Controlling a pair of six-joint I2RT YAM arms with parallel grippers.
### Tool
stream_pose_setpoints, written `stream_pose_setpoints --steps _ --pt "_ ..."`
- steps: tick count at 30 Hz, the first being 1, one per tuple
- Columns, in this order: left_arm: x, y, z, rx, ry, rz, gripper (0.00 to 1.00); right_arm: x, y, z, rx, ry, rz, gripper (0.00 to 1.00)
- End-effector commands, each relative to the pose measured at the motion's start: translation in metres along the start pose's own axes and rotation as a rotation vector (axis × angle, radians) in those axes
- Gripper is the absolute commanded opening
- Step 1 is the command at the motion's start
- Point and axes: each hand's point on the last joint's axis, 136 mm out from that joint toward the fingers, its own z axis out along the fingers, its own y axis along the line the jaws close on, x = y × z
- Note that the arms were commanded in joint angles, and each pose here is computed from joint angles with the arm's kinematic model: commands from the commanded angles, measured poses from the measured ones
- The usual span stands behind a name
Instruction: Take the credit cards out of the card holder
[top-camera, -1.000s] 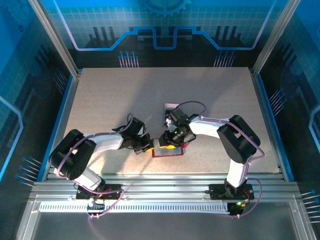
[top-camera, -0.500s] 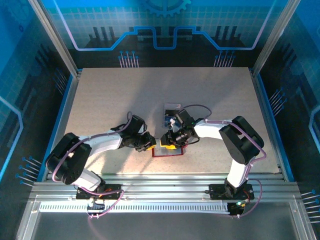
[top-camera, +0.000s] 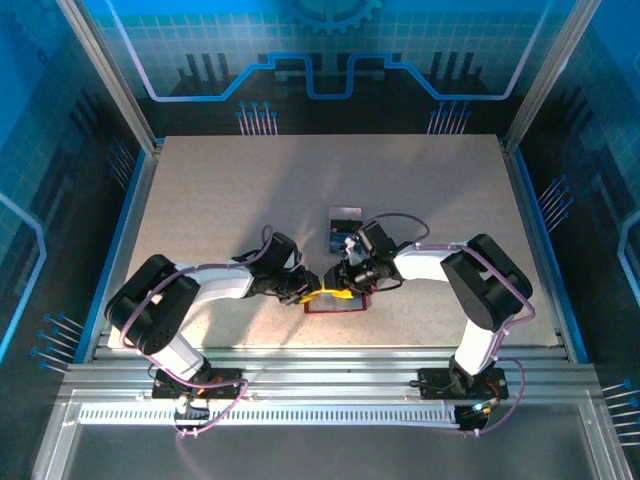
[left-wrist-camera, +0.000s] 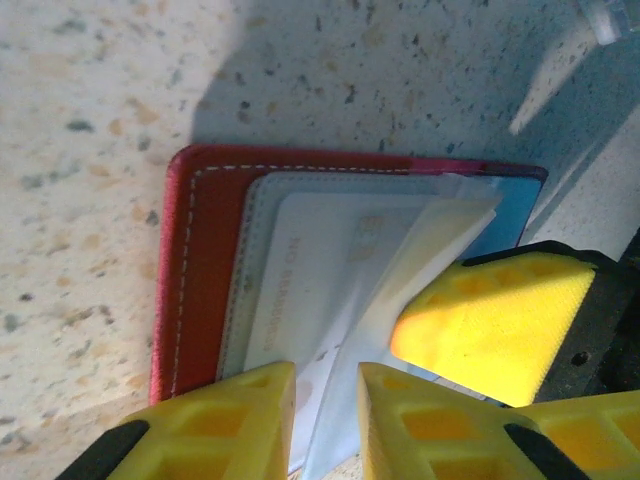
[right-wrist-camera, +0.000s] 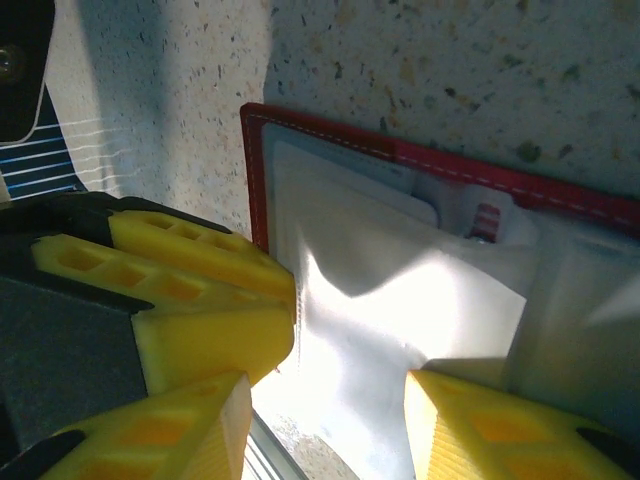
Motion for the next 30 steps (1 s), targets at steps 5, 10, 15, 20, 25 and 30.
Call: stream_pose_setpoints --steps 5,10,15,20,25,30 --pt "0.005 -0.007 0.008 0.069 0.035 -0.022 0.23 0.005 -0.002 -0.004 -0.018 -0.007 0.042 0.47" --pt "0.006 -0.01 0.005 0.079 0.03 -0.015 0.21 0.001 0.014 -0.013 -0.064 -0.04 0.017 0.47" --pt "0.006 -0.015 0.003 0.084 0.032 0.004 0.2 -0.003 0.023 -0.027 -0.08 -0.084 0.001 0.47" --pt "0.005 -0.021 0.003 0.096 0.042 0.012 0.2 -0.004 0.022 -0.039 -0.083 -0.114 0.009 0.47" --pt "0.004 -0.032 -0.004 0.112 0.035 0.025 0.25 -0.006 0.014 -0.059 -0.05 -0.151 0.015 0.48" --pt "0.003 -0.045 -0.012 0.118 0.031 0.047 0.38 -0.01 0.004 -0.081 -0.03 -0.192 0.03 0.48"
